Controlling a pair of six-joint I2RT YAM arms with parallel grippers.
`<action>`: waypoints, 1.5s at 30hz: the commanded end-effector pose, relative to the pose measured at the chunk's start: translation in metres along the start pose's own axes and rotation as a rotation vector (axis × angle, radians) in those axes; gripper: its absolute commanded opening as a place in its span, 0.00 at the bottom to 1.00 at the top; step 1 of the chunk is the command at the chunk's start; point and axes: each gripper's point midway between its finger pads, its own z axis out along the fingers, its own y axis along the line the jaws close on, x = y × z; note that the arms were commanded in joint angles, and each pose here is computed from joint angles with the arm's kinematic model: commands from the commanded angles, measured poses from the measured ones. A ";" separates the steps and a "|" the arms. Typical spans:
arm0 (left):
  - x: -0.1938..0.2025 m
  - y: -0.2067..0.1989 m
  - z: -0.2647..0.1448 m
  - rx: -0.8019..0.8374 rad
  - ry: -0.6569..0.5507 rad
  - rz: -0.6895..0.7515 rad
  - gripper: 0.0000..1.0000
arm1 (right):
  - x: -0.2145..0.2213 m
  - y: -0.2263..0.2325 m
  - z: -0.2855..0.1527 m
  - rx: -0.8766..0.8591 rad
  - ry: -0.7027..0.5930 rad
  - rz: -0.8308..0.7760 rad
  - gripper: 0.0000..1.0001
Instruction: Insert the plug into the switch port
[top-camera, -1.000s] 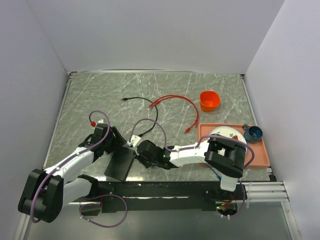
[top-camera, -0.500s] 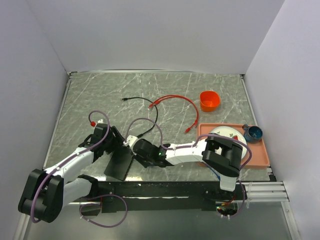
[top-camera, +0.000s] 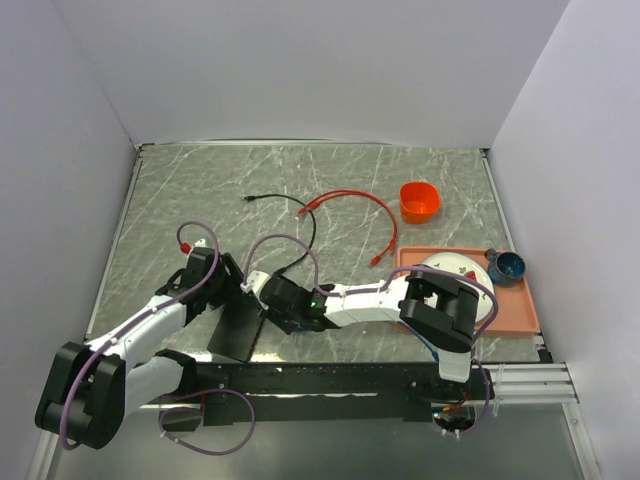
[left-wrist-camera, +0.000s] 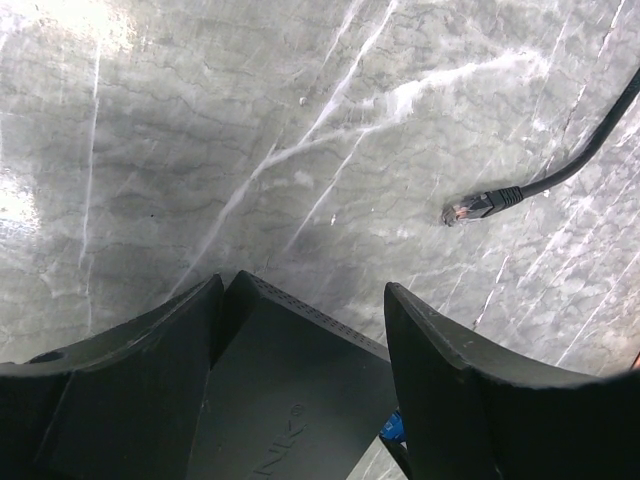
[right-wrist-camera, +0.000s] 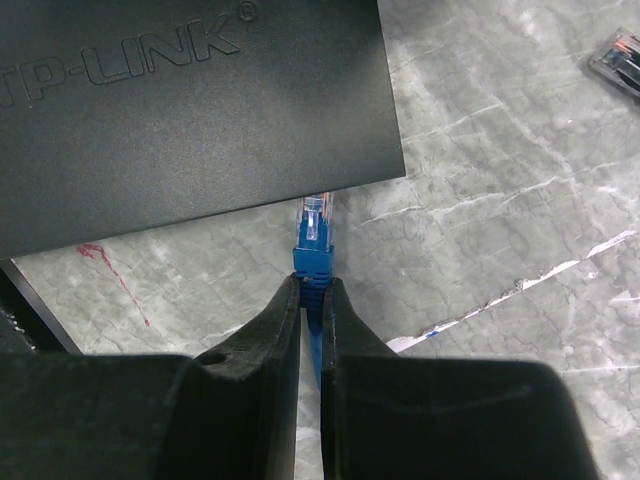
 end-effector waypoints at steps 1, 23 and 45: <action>0.011 -0.017 -0.004 0.076 0.068 -0.006 0.70 | 0.015 0.017 0.019 -0.068 0.045 -0.014 0.00; 0.048 -0.002 0.000 0.103 0.178 -0.007 0.58 | -0.040 0.001 -0.001 -0.035 -0.025 0.129 0.00; 0.062 0.001 0.003 0.113 0.204 -0.055 0.57 | -0.099 -0.015 -0.018 0.010 -0.292 0.311 0.00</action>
